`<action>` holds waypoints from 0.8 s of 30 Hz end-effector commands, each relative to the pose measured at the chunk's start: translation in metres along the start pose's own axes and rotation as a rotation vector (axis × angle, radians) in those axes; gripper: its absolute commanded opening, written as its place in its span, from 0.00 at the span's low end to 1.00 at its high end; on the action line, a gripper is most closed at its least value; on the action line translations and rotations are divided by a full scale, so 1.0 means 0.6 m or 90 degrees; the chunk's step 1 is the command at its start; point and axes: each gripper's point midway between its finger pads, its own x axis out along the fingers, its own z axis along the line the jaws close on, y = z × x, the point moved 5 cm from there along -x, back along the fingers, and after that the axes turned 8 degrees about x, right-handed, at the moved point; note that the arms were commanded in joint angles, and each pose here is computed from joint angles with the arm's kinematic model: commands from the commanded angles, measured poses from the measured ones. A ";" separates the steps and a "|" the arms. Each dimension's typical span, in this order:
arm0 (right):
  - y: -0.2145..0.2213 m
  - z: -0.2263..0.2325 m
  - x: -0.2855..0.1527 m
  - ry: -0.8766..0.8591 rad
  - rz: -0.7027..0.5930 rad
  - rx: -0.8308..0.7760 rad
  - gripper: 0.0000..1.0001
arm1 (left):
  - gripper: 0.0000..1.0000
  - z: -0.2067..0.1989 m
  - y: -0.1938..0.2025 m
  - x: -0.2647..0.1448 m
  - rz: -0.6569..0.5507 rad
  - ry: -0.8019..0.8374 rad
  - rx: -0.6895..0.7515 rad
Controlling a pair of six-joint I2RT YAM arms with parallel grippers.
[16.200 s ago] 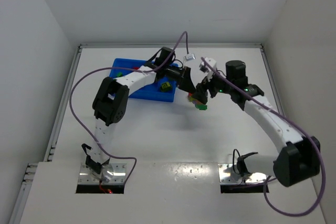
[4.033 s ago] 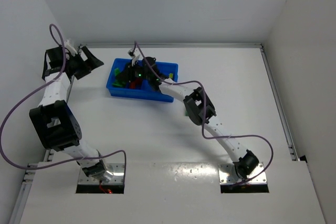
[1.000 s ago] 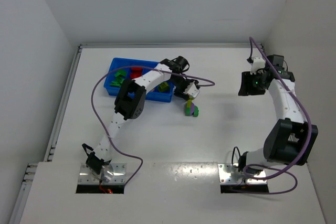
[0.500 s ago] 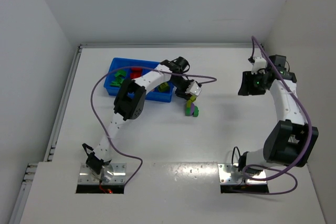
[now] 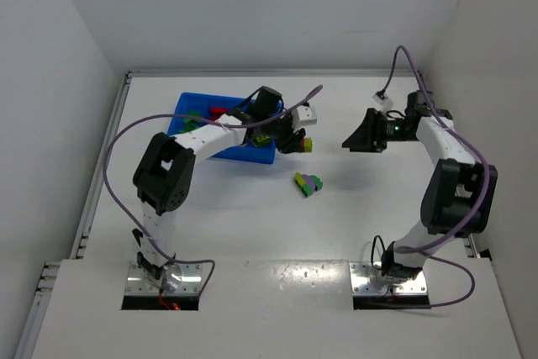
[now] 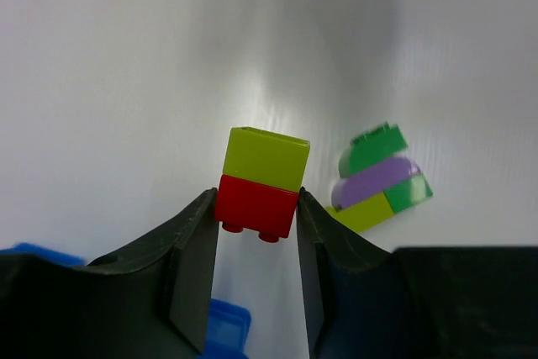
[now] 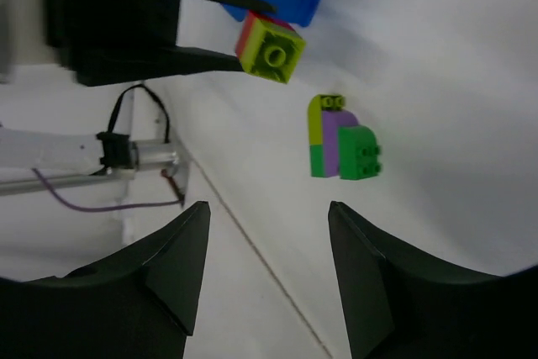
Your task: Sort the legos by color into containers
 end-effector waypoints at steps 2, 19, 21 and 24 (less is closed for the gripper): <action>-0.022 0.042 0.041 -0.114 0.039 0.035 0.59 | 0.00 0.029 -0.125 -0.044 -0.112 -0.129 0.012; -0.064 0.105 0.124 -0.151 0.081 -0.058 0.71 | 0.00 0.002 -0.165 -0.077 -0.133 -0.117 0.094; -0.063 0.097 0.132 -0.124 0.084 -0.064 0.71 | 0.00 0.000 -0.166 -0.077 -0.136 -0.112 0.095; -0.064 0.088 0.139 -0.092 0.084 -0.067 0.71 | 0.00 -0.001 -0.167 -0.076 -0.138 -0.106 0.102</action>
